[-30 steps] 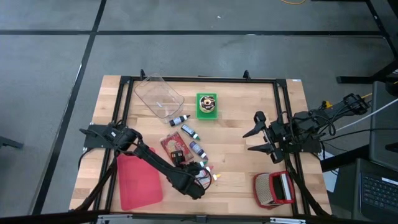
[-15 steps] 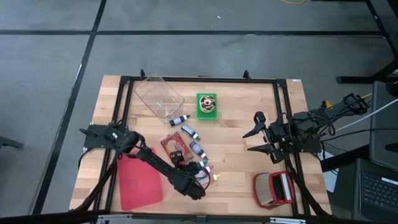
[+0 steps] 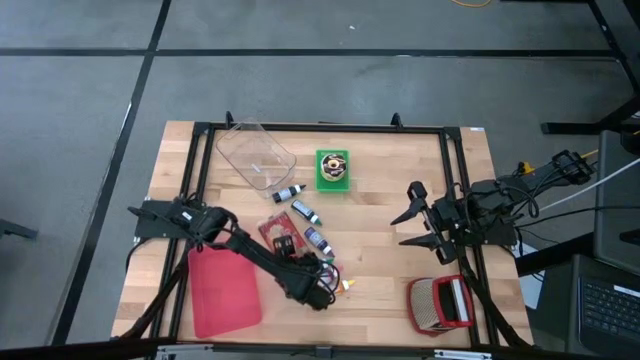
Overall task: Pick & Place Food Item
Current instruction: Put the red popcorn bag into the pink bin
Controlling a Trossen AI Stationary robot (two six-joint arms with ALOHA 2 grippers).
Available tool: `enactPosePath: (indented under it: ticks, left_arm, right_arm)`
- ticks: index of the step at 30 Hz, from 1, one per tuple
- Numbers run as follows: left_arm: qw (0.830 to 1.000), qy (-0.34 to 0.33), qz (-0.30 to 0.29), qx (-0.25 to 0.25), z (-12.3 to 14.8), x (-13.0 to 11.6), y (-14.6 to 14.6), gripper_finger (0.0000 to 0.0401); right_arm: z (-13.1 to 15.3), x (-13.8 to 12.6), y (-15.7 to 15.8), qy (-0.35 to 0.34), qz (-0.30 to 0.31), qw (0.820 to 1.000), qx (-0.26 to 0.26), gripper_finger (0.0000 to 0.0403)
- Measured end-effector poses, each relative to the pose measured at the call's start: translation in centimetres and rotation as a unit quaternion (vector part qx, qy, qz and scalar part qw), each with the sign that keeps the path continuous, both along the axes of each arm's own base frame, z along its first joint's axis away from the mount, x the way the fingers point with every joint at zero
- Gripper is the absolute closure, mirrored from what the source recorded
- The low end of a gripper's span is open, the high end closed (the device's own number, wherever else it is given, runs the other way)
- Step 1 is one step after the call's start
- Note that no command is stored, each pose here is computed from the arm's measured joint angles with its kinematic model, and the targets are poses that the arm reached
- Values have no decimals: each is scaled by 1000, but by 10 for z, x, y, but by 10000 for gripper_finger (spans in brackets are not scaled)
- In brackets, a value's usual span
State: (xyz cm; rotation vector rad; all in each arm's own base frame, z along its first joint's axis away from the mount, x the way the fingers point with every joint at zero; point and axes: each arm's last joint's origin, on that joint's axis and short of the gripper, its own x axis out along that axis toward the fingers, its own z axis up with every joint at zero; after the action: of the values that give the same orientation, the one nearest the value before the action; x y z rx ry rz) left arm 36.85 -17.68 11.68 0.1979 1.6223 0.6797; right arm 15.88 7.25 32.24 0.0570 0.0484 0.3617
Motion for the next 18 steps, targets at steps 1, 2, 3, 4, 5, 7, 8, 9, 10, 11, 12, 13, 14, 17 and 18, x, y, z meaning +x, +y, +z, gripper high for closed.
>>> enactPosePath:
  ticks: [1, 2, 3, 4, 5, 7, 8, 9, 10, 11, 12, 13, 14, 17, 18]
  left_arm:
    - [1000, 2, 3, -1, -1, 1, 2, 206]
    - [1000, 4, 6, -3, -1, 1, 3, 229]
    - [1000, 9, 10, -8, -2, 2, 6, 252]
    - [1000, 15, 12, -15, -2, 3, 8, 276]
    - [999, 22, 14, -21, -3, 4, 10, 301]
    - [999, 33, 14, -28, -6, 5, 14, 352]
    - [999, 37, 13, -31, -6, 6, 15, 375]
    - [999, 41, 13, -33, -7, 6, 17, 386]
    - [998, 44, 15, -32, -7, 6, 19, 391]
    - [998, 46, 16, -32, -7, 7, 21, 393]
    - [998, 48, 15, -31, -7, 7, 22, 395]
    - [998, 51, 14, -29, -7, 7, 23, 397]
    - [998, 54, 13, -24, -7, 6, 23, 399]
    - [997, 74, 12, -3, -3, 3, 22, 399]
    - [997, 79, 11, 2, -2, 2, 21, 399]
  right_arm:
    - [0, 0, 0, 0, 1, 1000, 0, 176]
    - [0, 0, 0, 0, 4, 1000, 0, 176]
    - [0, 0, 0, 0, 5, 1000, 0, 176]
    - [0, 0, 0, 1, 7, 1000, 0, 176]
    - [0, 0, 0, 1, 7, 1000, 0, 176]
    - [0, 0, 0, 2, 7, 1000, 0, 176]
    - [-1, 0, 0, 3, 7, 1000, -1, 176]
    - [-1, 0, 0, 3, 7, 1000, -1, 176]
    - [-1, 0, 0, 3, 7, 1000, -1, 176]
    - [-1, 0, 0, 4, 7, 1000, 0, 176]
    - [-1, 0, 0, 4, 7, 1000, 1, 176]
    - [-1, 0, 0, 5, 7, 1000, 2, 176]
    - [-1, 0, 0, 5, 7, 1000, 2, 176]
    - [-1, 0, 0, 4, 7, 1000, 2, 176]
    - [-1, 0, 0, 4, 7, 1000, 2, 176]
